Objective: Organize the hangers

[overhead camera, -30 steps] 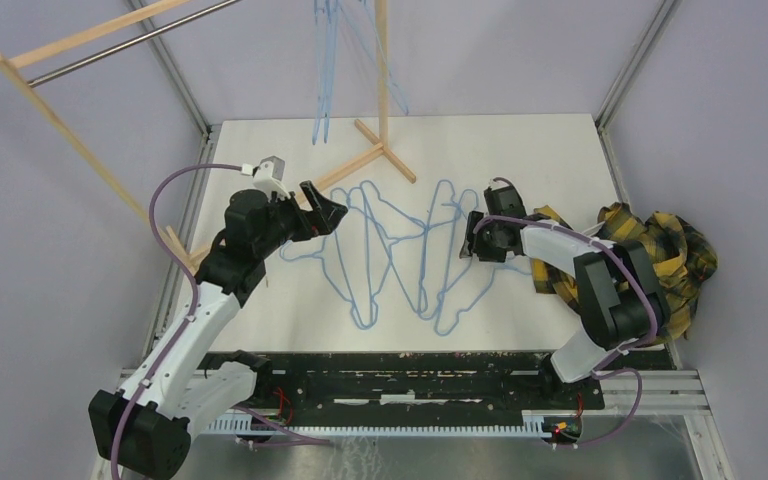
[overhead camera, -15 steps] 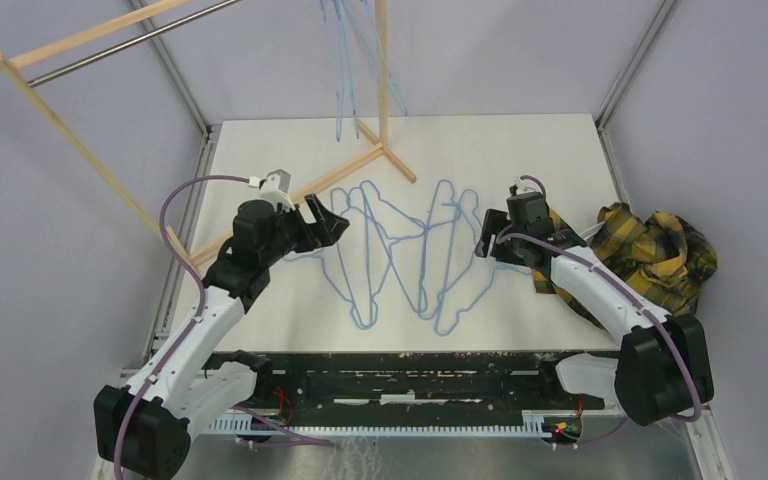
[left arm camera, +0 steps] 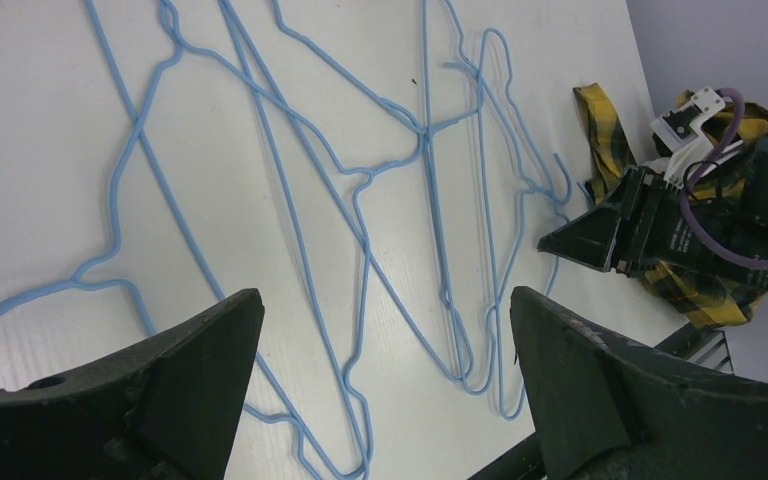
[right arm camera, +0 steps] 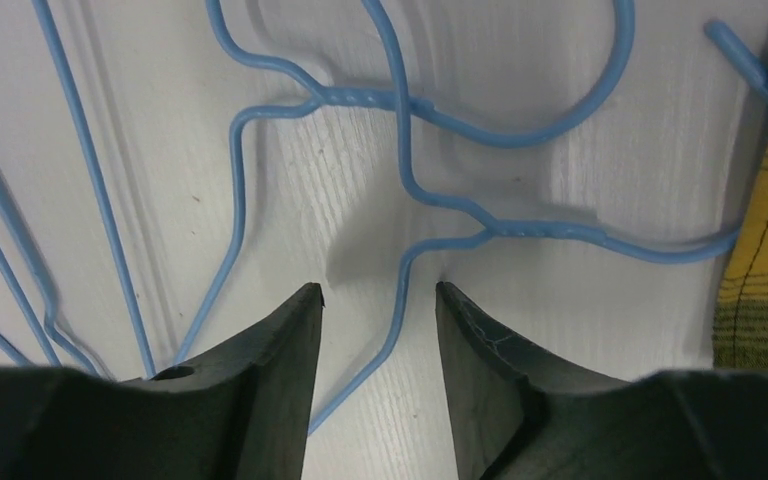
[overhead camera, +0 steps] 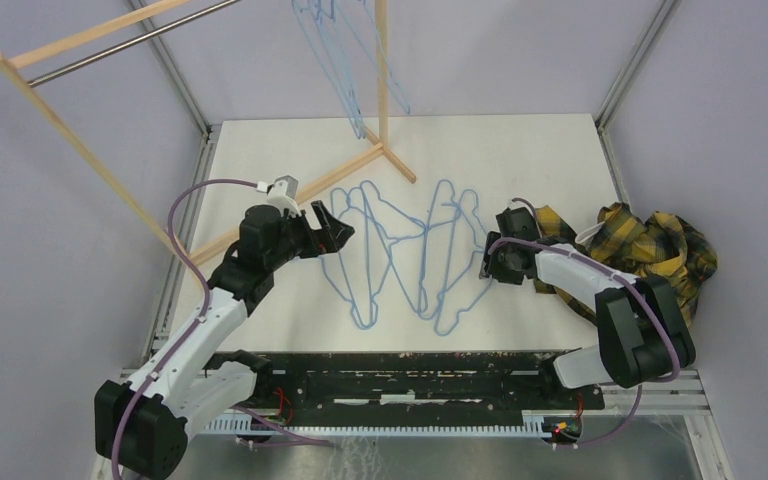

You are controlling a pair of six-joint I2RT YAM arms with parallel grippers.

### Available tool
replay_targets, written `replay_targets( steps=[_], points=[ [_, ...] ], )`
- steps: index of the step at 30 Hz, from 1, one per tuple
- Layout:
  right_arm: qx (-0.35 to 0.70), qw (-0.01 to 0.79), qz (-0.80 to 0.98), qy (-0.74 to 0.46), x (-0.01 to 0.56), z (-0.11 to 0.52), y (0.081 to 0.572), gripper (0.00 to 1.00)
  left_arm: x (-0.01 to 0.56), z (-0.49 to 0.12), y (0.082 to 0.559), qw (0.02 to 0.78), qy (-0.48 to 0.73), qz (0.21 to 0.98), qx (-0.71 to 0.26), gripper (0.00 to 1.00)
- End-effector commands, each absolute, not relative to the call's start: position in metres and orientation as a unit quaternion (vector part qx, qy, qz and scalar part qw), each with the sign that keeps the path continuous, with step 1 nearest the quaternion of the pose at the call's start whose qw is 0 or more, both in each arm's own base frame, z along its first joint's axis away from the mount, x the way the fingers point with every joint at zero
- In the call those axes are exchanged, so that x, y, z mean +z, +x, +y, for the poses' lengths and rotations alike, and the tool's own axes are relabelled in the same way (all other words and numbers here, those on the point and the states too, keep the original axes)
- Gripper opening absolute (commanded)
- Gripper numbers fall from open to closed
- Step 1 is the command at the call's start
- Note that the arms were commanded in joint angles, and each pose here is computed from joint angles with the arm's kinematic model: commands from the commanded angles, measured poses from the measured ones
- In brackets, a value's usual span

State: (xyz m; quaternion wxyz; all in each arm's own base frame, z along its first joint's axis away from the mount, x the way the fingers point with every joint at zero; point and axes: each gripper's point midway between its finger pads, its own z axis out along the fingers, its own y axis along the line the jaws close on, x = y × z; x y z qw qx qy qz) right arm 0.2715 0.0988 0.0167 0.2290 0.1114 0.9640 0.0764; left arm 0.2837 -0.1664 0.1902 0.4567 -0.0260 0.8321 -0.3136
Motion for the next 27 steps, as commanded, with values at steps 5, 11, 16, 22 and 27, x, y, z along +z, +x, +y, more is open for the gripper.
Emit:
replay_targets(
  steps=[5, 11, 16, 22, 27],
  points=[
    [0.066, 0.244, 0.960, 0.119, 0.004, 0.098, 0.293, 0.20, 0.198, -0.195, 0.272, 0.465, 0.016, 0.824, -0.325, 0.98],
    [0.073, 0.265, 0.955, 0.116, 0.019, 0.095, 0.288, 0.00, 0.200, -0.230, 0.252, 0.460, 0.071, 0.821, -0.331, 0.97],
    [0.105, 0.310, 0.937, 0.120, 0.062, 0.099, 0.287, 0.00, 0.205, -0.259, 0.241, 0.460, 0.102, 0.812, -0.346, 0.96],
    [0.134, 0.349, 0.920, 0.118, 0.107, 0.104, 0.290, 0.01, 0.208, -0.296, 0.233, 0.451, 0.130, 0.807, -0.359, 0.95],
    [0.165, 0.348, 0.916, 0.117, 0.114, 0.117, 0.296, 0.01, 0.208, -0.330, 0.227, 0.446, 0.149, 0.801, -0.371, 0.95]
  ],
)
